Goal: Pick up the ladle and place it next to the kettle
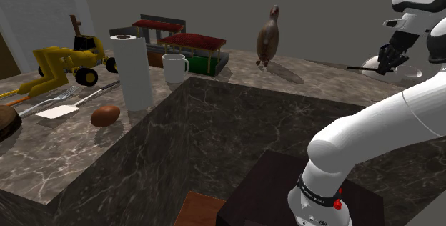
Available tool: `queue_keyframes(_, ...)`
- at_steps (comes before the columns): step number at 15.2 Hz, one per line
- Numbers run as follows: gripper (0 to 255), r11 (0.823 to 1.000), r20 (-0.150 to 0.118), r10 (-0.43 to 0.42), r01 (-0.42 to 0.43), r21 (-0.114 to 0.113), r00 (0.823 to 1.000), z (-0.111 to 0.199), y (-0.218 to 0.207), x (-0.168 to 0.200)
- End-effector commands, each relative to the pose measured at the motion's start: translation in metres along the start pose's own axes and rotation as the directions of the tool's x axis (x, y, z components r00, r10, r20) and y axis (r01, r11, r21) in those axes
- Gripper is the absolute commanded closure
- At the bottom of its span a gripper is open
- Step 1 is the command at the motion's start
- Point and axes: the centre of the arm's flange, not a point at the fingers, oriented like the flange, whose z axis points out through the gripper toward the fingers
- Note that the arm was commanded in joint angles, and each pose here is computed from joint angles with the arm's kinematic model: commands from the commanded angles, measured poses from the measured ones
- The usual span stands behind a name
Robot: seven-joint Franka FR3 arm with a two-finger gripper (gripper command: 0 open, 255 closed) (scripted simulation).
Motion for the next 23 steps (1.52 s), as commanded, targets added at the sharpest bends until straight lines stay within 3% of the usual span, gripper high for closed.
queue_keyframes(1, 255, 1.0, 0.0, 0.0, 0.0, 0.0, 1.0, 0.011, -0.001, -0.001)
queue_keyframes(12, 255, 1.0, 0.0, 0.0, 0.0, 0.0, 1.0, 0.071, -0.001, -0.008)
queue_keyframes(20, 255, 1.0, 0.0, 0.0, 0.0, 0.0, 1.0, 0.071, -0.001, -0.008)
queue_keyframes(21, 0, 1.0, 0.0, 0.0, 0.0, 0.0, 1.0, 0.071, -0.001, -0.008)
queue_keyframes(23, 0, 1.0, 0.0, 0.0, 0.0, 0.0, 1.0, 0.071, -0.001, -0.008)
